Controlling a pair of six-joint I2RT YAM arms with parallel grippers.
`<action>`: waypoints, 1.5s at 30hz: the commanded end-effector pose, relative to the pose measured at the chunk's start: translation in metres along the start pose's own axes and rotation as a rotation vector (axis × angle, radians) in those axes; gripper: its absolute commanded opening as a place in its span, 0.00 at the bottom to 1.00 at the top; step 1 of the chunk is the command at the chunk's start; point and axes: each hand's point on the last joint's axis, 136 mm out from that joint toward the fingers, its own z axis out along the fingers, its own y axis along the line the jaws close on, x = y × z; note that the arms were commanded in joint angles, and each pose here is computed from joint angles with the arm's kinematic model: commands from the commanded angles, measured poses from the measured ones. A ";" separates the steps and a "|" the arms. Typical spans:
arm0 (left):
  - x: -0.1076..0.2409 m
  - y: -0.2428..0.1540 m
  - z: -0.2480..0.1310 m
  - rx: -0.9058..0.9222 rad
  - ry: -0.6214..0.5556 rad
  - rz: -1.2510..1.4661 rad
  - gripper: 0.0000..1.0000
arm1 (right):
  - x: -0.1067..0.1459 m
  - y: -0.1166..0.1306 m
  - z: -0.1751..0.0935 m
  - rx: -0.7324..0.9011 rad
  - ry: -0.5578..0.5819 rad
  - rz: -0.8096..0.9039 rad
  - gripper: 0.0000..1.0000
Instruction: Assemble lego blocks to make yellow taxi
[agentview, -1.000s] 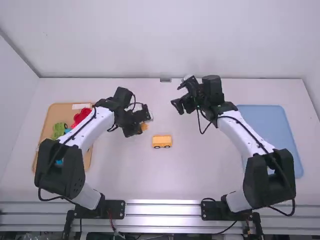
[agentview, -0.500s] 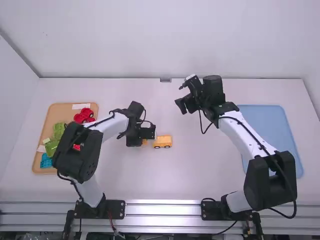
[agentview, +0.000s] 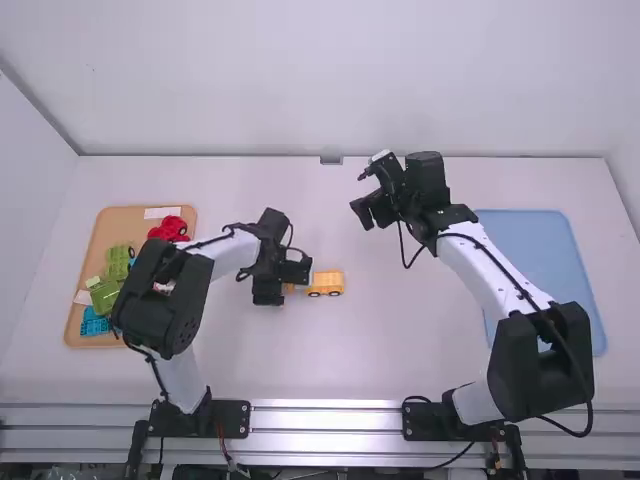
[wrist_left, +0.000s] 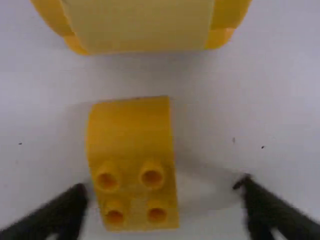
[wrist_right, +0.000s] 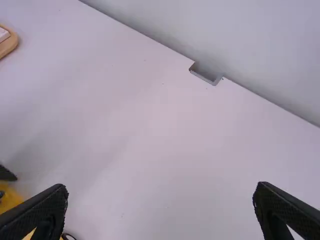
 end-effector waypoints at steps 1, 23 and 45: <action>0.003 -0.001 0.003 -0.005 0.009 0.007 0.99 | -0.018 -0.003 -0.009 0.014 -0.043 -0.012 0.99; -0.006 0.011 -0.051 -0.050 -0.835 -0.161 0.99 | 0.007 -0.002 -0.004 -0.058 -0.201 -0.141 0.99; -0.015 0.006 -0.008 0.015 -0.956 -0.152 0.91 | 0.029 0.031 -0.024 -0.356 -0.292 -0.251 0.98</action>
